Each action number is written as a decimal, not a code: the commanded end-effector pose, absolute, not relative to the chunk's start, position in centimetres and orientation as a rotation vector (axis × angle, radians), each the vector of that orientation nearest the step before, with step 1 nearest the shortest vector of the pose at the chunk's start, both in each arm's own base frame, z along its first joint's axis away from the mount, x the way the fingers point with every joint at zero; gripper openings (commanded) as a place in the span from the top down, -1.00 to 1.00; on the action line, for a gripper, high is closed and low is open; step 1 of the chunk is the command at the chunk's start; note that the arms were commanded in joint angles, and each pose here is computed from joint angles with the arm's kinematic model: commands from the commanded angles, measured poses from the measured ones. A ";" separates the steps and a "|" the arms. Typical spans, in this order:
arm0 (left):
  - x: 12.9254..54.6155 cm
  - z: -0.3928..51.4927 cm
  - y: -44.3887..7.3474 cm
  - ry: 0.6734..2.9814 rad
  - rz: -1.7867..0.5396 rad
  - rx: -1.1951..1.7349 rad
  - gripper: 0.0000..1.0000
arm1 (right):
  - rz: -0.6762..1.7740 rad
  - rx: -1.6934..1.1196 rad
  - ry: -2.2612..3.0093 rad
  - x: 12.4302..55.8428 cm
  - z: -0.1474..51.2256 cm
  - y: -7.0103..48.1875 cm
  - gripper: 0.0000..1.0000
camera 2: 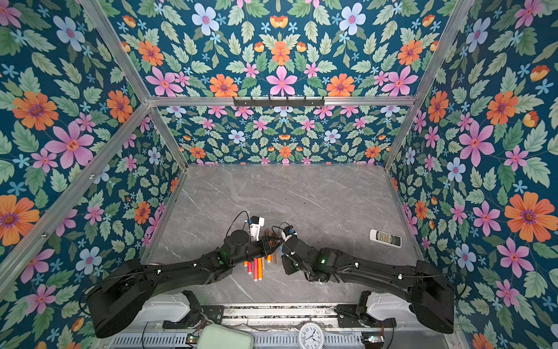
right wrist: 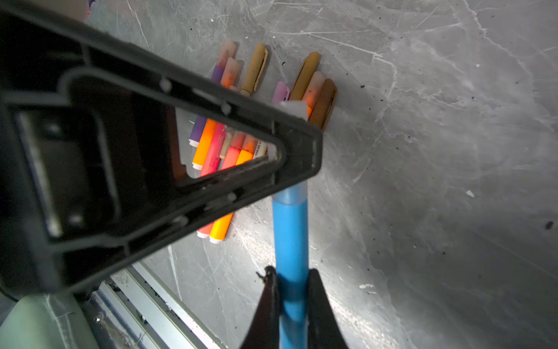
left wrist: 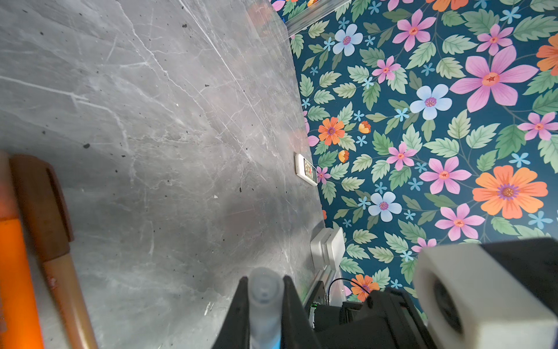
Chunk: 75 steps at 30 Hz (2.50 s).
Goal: Open the pen caps
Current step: 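Hold the cap with the left gripper and pull the marker away with the right gripper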
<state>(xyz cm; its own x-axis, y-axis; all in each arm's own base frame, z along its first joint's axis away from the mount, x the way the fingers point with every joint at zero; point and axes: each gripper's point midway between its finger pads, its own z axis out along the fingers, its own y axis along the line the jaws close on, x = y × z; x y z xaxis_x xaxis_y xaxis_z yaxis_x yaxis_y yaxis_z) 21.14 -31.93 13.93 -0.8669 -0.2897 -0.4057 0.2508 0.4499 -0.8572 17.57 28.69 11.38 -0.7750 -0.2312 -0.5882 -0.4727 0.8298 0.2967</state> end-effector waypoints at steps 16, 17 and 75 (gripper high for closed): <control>21.0 16.1 -31.9 2.126 -1.454 0.015 1.00 | 0.710 -0.562 2.427 16.5 11.2 29.2 -0.24; 21.0 16.1 -32.0 2.127 -1.455 0.016 1.00 | 0.729 -0.571 2.426 16.3 11.2 29.4 -0.24; 29.5 20.4 -25.1 2.004 -1.300 -0.100 1.00 | 0.839 -0.601 2.502 14.9 7.9 30.5 1.00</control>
